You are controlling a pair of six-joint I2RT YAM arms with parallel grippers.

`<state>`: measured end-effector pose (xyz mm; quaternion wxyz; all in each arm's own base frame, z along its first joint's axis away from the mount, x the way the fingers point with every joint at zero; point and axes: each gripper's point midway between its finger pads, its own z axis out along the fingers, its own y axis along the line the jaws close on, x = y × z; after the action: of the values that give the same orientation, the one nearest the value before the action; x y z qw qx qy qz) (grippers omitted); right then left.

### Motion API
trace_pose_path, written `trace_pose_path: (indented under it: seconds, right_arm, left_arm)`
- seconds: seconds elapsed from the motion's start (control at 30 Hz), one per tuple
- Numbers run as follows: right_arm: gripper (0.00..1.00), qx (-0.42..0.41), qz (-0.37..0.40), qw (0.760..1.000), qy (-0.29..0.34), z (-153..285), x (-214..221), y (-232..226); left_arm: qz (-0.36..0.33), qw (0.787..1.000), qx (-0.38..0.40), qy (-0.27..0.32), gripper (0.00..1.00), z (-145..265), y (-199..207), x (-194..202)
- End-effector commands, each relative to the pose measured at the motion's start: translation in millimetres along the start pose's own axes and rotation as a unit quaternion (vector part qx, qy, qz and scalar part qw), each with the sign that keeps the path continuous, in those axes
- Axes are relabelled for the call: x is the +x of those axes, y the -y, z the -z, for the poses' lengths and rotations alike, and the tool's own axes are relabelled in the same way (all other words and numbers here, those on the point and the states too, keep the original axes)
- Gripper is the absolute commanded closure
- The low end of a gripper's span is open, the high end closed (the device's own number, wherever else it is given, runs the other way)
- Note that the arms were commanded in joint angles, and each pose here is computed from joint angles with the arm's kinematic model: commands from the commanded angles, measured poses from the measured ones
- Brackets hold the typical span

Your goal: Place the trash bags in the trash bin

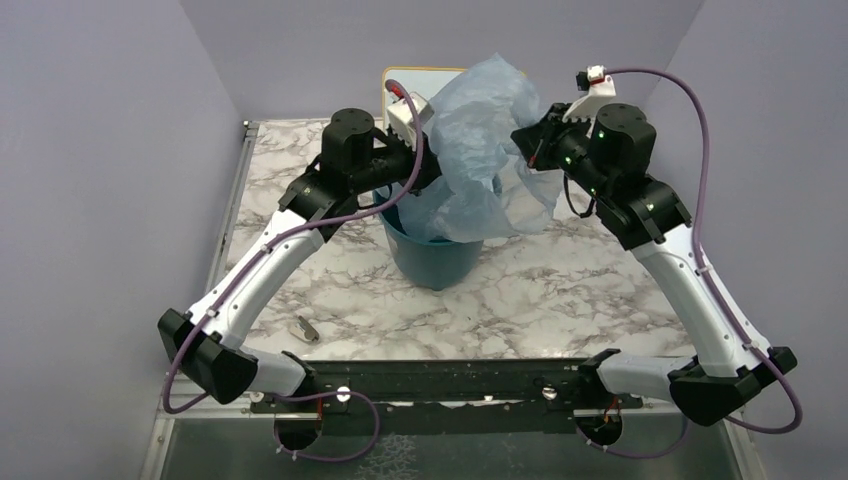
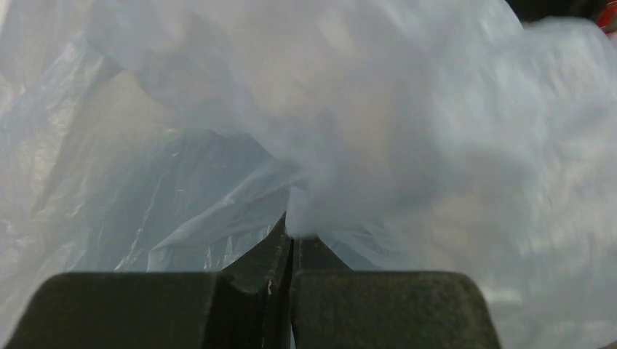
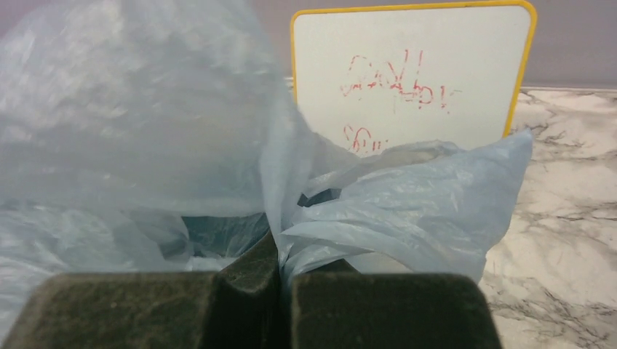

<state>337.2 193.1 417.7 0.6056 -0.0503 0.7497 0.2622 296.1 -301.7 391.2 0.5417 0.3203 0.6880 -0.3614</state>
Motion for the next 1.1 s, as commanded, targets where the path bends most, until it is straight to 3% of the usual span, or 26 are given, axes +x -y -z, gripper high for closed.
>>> trace_pose_path:
  seconds: [0.0, 0.1, 0.13, 0.17, 0.23, 0.3, 0.33, 0.63, 0.83, 0.9, 0.97, 1.07]
  right_arm:
    - [0.99, 0.046, 0.009, 0.999, 0.002, -0.6, -17.0, 10.6]
    - [1.00, 0.020, 0.033, 0.998, -0.047, -13.0, -16.1, -2.0]
    - [1.00, 0.015, 0.037, 0.997, -0.060, -17.7, -16.0, -4.9]
    - [1.00, 0.001, 0.039, 0.997, -0.074, -20.9, -14.6, -10.5]
    - [1.00, -0.002, 0.041, 0.996, -0.080, -26.3, -16.8, -12.9]
    - [0.99, 0.022, 0.039, 0.996, -0.077, -30.8, -17.9, -3.8]
    - [0.99, 0.037, 0.039, 0.996, -0.074, -32.6, -19.0, 2.0]
    - [1.00, 0.046, 0.009, 0.995, -0.083, -41.0, -16.9, 19.7]
    - [0.99, -0.010, -0.004, 0.997, -0.077, -44.5, -13.4, 2.3]
    - [1.00, -0.019, -0.003, 0.997, -0.079, -46.5, -10.0, 0.3]
    - [1.00, -0.025, -0.001, 0.996, -0.082, -47.1, -7.8, -0.8]
    - [1.00, -0.029, 0.003, 0.996, -0.084, -47.0, -6.7, -1.7]
  left_arm:
    - [0.075, 0.995, 0.056, 0.033, 1.00, -4.4, -7.2, 2.2]
    - [0.122, 0.991, 0.041, 0.029, 1.00, -6.1, -26.4, 18.1]
    - [0.119, 0.991, 0.042, 0.032, 0.94, -4.3, -26.0, 17.6]
    - [0.112, 0.992, 0.044, 0.036, 0.77, -2.1, -24.9, 15.9]
    - [0.103, 0.993, 0.045, 0.037, 0.56, 3.4, -24.4, 11.7]
    - [0.096, 0.994, 0.045, 0.029, 0.28, 10.3, -24.1, 5.9]
    - [0.089, 0.995, 0.043, 0.025, 0.25, 14.6, -23.9, 2.7]
    - [0.040, 0.999, -0.030, -0.001, 0.16, 59.4, -47.8, -6.2]
    - [0.103, 0.985, -0.133, -0.026, 0.12, 82.3, -94.8, 15.4]
    - [0.115, 0.986, -0.121, -0.030, 0.12, 81.9, -97.4, 20.3]
    - [0.124, 0.987, -0.095, -0.038, 0.14, 77.2, -93.1, 25.8]
    - [0.134, 0.988, -0.064, -0.048, 0.29, 71.5, -87.1, 32.7]
